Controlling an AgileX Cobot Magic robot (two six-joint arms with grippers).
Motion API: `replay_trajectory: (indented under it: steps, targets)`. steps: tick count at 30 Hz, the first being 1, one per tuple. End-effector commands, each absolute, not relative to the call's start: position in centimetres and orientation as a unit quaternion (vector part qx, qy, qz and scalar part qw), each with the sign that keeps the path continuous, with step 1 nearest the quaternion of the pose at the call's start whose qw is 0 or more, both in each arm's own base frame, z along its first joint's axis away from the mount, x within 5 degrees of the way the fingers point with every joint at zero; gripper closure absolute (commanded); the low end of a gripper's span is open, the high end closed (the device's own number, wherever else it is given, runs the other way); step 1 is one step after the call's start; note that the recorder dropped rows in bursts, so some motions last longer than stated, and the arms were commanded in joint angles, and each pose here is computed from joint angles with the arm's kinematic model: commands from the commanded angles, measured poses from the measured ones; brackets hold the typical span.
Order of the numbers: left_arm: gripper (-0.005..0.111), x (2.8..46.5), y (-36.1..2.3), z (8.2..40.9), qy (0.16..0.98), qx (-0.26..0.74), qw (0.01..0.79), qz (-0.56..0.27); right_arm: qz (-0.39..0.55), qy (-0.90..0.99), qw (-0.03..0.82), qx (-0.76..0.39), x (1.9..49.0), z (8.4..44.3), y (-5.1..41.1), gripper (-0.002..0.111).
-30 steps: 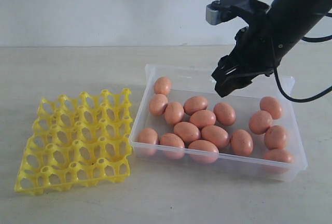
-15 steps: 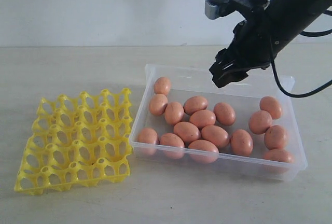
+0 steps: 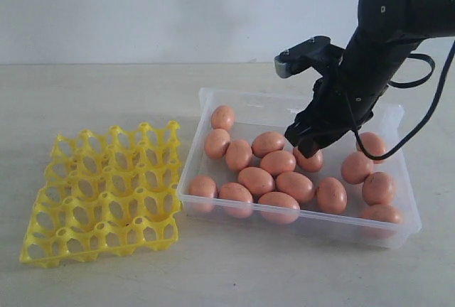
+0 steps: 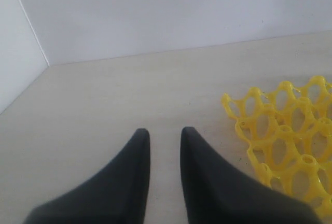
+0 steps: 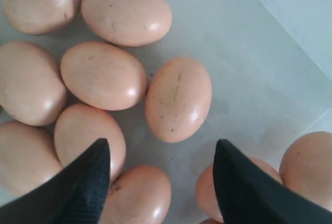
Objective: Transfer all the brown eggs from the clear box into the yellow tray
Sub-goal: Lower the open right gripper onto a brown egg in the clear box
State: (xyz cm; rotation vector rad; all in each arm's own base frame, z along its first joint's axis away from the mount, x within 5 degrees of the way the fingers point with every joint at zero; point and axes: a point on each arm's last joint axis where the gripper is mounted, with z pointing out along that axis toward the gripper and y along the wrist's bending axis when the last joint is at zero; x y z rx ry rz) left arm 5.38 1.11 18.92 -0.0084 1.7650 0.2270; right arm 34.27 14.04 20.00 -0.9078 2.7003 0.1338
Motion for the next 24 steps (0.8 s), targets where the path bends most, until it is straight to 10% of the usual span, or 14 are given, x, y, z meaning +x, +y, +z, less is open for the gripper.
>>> replay_trajectory:
  steps: [1,24]
  targets:
    - [0.085,5.4,1.1,18.8,0.771,-0.003,0.630,0.096,0.052,0.935,0.152,-0.316,34.6,19.4,14.6,0.052]
    - [0.085,5.4,1.1,18.8,0.771,-0.003,0.630,0.096,0.037,0.933,0.163,-0.320,36.0,16.2,15.0,0.052]
